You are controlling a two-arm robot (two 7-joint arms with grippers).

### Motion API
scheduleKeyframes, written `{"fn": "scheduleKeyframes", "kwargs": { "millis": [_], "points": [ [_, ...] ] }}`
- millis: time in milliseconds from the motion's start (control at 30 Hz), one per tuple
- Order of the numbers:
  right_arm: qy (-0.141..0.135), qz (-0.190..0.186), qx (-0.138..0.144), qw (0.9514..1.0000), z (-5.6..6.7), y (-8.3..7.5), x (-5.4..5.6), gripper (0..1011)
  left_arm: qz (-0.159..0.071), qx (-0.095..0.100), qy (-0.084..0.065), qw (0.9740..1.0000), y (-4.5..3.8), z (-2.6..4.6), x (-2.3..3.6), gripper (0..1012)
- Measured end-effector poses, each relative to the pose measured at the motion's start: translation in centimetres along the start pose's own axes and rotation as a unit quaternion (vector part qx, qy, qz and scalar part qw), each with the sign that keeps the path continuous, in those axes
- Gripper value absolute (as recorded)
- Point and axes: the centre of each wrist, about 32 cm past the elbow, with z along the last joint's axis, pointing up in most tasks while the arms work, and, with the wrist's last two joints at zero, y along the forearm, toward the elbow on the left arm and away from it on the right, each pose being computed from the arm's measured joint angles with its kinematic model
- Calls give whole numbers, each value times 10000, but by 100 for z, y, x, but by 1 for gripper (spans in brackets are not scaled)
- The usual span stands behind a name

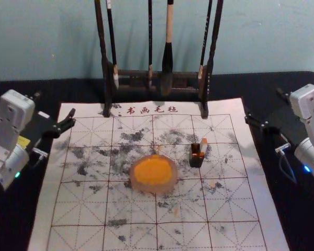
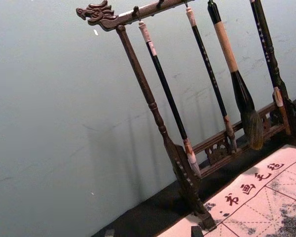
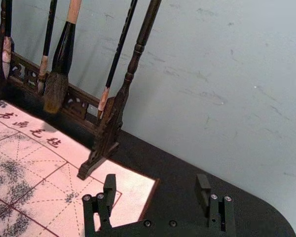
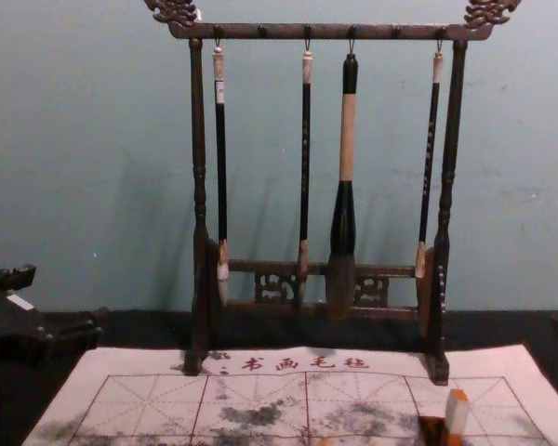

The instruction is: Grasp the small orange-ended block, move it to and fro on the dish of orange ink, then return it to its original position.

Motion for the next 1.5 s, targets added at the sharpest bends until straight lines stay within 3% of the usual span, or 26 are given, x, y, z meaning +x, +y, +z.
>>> {"fn": "scheduleKeyframes", "kwargs": {
  "millis": [600,867,1100,1167,1500],
  "points": [
    [0,0,-1,10000,0,0,0,1003,-1,0,0,10000,0,0,0,1001],
    [271,257,-164,9992,43,-112,-45,1003,-1,0,0,10000,0,0,0,1001],
    [736,715,-597,9929,130,-316,-152,1003,0,0,0,10000,0,0,0,1001],
    [908,974,-708,9886,179,-400,-201,1003,0,0,0,10000,0,0,0,1001],
    [1237,1593,-856,9757,302,-518,-381,1003,-1,0,0,10000,0,0,0,1001]
  ]
}}
